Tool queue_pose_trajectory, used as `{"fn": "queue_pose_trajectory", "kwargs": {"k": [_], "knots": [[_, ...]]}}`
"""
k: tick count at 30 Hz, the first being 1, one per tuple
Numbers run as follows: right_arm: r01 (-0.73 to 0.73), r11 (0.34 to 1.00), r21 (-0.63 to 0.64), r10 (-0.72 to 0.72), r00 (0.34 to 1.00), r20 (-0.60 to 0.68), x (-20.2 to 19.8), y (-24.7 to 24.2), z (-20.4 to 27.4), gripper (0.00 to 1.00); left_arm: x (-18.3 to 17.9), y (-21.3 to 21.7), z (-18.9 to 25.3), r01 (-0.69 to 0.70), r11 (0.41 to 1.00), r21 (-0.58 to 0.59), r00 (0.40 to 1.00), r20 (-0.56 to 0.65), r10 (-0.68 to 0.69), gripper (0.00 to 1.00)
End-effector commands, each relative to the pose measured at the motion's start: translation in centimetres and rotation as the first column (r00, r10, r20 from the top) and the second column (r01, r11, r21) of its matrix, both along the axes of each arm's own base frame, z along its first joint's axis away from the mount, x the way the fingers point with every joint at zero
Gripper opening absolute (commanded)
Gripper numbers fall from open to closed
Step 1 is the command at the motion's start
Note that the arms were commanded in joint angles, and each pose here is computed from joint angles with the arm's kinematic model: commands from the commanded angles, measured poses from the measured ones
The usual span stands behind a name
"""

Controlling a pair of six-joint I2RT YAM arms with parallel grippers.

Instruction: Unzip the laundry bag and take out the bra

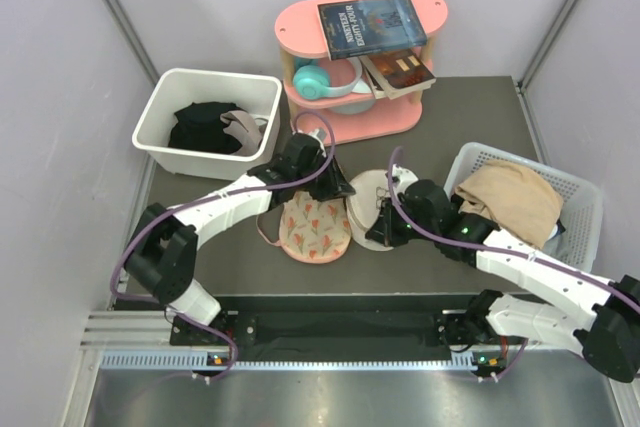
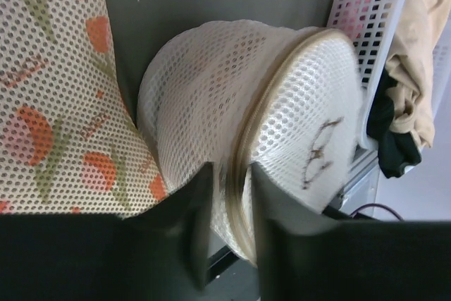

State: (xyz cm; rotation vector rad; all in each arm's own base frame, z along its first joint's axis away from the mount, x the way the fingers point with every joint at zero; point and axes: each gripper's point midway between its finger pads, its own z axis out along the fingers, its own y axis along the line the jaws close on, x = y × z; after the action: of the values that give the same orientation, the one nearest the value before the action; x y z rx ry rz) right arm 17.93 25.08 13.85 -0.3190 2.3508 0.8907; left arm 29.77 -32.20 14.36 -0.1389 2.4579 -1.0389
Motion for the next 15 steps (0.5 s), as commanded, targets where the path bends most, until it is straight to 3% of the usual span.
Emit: {"fn": "queue_pose_trajectory", "kwargs": {"k": [1, 4, 10, 15], "knots": [[-0.020, 0.999, 0.040, 0.020, 1.000, 0.018, 0.4, 1.1, 1.0, 0.00, 0.6, -0.2, 2.1, 0.015, 0.999, -0.030, 0.998, 0.062, -0.013, 0.44], [-0.026, 0.999, 0.045, 0.025, 0.999, 0.019, 0.7, 1.6, 1.0, 0.00, -0.3, 1.3, 1.9, -0.015, 1.000, 0.001, 0.998, 0.057, 0.015, 0.59], [-0.057, 0.997, 0.053, 0.057, 0.998, 0.001, 0.8, 2.6, 0.5, 0.00, -3.1, 2.8, 1.0, -0.049, 0.999, -0.020, 0.999, -0.008, 0.049, 0.61], [-0.078, 0.995, 0.060, 0.079, 0.997, -0.006, 1.0, 3.3, 0.3, 0.00, -4.7, 1.3, 0.5, -0.037, 0.998, -0.053, 0.999, -0.040, 0.035, 0.60]]}}
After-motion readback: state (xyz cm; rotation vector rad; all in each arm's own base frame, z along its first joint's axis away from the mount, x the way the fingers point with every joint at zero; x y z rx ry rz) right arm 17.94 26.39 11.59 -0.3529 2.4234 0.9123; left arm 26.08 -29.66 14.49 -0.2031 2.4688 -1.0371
